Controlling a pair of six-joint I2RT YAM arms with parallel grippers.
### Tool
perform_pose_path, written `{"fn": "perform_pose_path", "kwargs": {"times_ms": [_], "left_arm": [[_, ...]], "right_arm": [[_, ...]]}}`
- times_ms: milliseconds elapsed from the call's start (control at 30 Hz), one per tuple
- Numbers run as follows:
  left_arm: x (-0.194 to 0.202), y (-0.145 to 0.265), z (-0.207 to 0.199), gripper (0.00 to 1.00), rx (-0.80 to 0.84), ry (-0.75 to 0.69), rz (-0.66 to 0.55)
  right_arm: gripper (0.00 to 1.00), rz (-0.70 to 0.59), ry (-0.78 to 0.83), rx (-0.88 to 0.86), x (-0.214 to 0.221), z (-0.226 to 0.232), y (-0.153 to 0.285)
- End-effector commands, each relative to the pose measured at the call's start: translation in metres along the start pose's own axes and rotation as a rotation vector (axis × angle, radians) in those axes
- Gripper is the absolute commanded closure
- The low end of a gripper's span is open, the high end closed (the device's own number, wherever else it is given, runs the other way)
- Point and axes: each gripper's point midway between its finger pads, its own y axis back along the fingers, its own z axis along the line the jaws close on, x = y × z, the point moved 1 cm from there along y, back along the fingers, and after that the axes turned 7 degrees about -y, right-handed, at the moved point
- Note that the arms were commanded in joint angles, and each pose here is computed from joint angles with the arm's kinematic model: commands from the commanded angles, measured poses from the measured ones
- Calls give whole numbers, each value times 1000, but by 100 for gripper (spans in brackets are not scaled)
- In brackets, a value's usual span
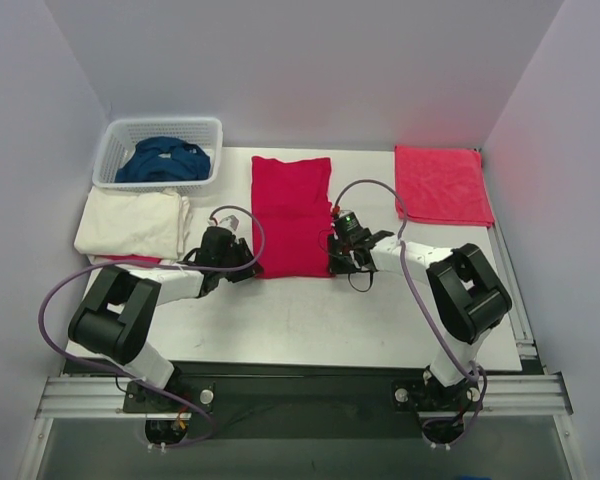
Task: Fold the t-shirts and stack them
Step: Grab one side of the 2/3 rectangular tshirt with both arms, then fold the long partially folded tshirt into a neat square
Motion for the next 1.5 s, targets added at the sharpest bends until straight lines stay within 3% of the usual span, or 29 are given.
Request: {"fn": "perform_pose_path", "kwargs": {"times_ms": [0, 33, 167, 467, 700, 1467], "left_arm": [[16, 1, 8, 71, -8, -1, 50], [16, 0, 8, 83, -8, -3, 52], [17, -1, 9, 100, -13, -7, 61], [21, 24, 15, 100, -59, -32, 61], [33, 60, 14, 100, -57, -37, 68], [21, 197, -40, 100, 32, -68, -181]], "right_arm": [[84, 67, -12, -2, 19, -2, -5], [89, 75, -12, 0, 23, -4, -5], [100, 88, -15, 3, 29, -6, -3], [100, 114, -9, -6, 48, -3, 15], [100, 86, 19, -48, 67, 8, 55], [100, -138, 164, -150, 90, 46, 176]]}}
